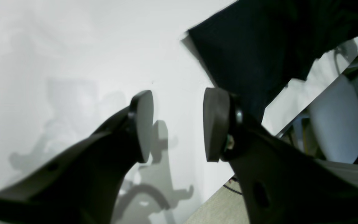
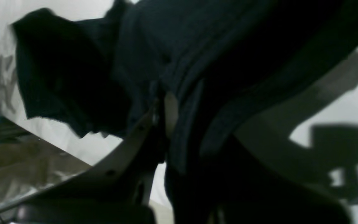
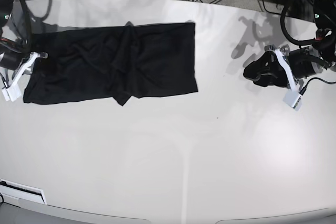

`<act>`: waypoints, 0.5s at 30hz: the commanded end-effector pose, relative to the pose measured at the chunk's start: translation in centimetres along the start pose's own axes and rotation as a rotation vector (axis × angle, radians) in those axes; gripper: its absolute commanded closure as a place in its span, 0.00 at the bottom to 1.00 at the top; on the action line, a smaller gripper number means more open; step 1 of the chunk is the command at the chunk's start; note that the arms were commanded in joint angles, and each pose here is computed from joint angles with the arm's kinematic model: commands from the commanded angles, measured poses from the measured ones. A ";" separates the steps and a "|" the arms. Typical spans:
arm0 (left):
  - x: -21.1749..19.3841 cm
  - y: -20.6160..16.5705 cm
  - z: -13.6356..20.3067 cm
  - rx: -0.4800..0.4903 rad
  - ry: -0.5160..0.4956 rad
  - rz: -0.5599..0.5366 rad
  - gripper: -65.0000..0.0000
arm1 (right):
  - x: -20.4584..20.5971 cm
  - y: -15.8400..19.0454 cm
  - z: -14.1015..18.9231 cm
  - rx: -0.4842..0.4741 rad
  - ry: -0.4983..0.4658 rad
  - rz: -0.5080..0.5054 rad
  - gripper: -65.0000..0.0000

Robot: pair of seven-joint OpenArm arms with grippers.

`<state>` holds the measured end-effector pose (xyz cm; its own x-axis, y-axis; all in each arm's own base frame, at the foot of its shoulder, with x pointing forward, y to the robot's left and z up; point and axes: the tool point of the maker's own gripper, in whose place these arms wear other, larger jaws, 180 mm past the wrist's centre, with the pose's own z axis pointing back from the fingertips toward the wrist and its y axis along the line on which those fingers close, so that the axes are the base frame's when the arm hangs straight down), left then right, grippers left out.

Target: Layout the t-shirt on the table in an organized manner, then fold the t-shirt properly

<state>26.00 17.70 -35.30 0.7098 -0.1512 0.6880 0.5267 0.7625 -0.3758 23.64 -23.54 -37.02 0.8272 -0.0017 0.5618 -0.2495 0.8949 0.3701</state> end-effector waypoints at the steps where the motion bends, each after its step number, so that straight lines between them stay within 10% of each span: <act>1: 1.5 0.1 0.6 0.001 -0.047 -0.027 0.57 | 1.9 0.7 1.1 0.000 -0.062 0.058 1.00; 6: 1.5 0.1 0.6 0.001 -0.047 -0.027 0.57 | 3.0 4.9 2.8 -0.003 -0.127 0.172 1.00; 15: 1.6 0.1 0.6 0.000 -0.054 -0.027 0.57 | 3.9 15.5 1.1 0.275 -0.234 0.222 1.00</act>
<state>26.14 17.69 -35.15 0.7039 -0.1422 0.6959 0.5260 0.7628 -0.3762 21.92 -10.39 -29.58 0.6508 0.0659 0.7564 -0.5352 0.7465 0.3954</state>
